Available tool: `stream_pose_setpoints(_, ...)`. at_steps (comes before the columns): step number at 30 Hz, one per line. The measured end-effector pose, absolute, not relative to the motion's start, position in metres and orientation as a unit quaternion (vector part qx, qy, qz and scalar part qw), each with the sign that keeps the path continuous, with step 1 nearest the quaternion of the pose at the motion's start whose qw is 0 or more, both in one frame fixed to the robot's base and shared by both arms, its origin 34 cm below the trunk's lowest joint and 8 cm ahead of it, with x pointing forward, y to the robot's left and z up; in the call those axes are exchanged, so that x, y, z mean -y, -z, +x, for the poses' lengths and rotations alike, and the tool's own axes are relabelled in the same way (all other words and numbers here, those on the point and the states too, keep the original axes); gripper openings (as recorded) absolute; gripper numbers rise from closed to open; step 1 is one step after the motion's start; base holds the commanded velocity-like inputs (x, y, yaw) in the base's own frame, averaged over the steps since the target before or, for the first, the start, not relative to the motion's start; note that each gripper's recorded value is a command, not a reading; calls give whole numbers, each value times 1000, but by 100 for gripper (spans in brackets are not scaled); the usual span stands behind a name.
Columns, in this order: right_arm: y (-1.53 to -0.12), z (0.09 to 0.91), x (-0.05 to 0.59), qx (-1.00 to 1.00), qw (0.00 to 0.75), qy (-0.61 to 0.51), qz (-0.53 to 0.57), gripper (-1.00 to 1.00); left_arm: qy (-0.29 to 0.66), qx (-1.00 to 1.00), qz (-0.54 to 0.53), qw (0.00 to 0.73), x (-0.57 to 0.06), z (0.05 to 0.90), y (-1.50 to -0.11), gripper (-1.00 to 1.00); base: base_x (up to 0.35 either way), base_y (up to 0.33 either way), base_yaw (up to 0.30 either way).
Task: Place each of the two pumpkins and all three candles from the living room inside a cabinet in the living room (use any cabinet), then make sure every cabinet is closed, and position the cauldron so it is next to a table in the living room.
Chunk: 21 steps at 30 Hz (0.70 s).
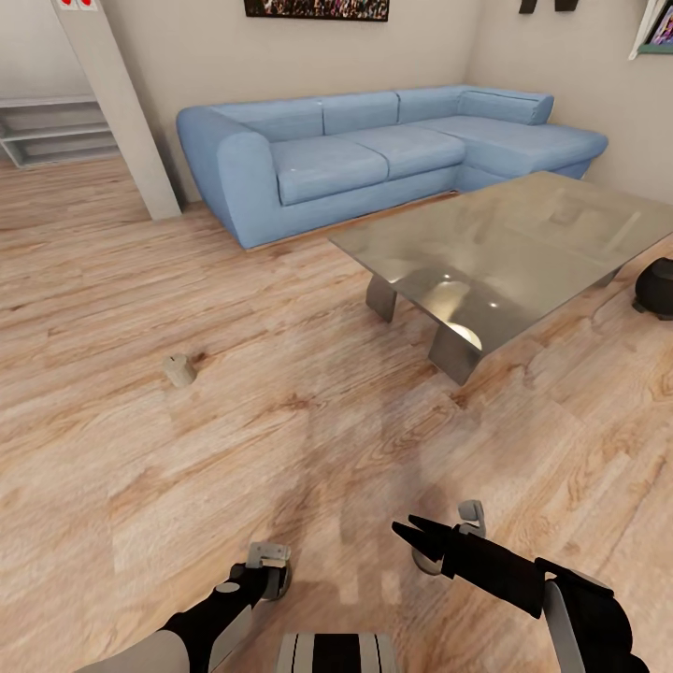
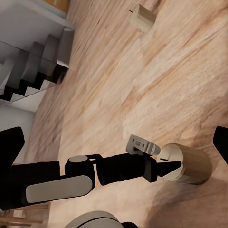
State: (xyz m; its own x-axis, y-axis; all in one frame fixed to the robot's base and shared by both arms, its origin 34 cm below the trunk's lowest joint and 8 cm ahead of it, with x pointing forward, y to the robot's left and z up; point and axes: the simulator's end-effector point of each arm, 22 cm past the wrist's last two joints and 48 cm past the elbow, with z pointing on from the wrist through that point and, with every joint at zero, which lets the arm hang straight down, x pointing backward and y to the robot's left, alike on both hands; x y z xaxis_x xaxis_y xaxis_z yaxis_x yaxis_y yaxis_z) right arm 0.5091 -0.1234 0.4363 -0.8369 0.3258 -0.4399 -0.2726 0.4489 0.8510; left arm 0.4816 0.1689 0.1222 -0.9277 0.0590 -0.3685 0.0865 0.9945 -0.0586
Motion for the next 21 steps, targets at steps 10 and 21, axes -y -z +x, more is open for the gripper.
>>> stream_pose_setpoints(10,-453,511,123,-797,300,-525,7,100,36,-978,37,204,-169,495,-138,-100,0,0,0)
stream_pose_setpoints(21,-468,513,129,-796,315,-517,-2,100,33,-974,36,222,-171,511,-158,-100,0,0,0)
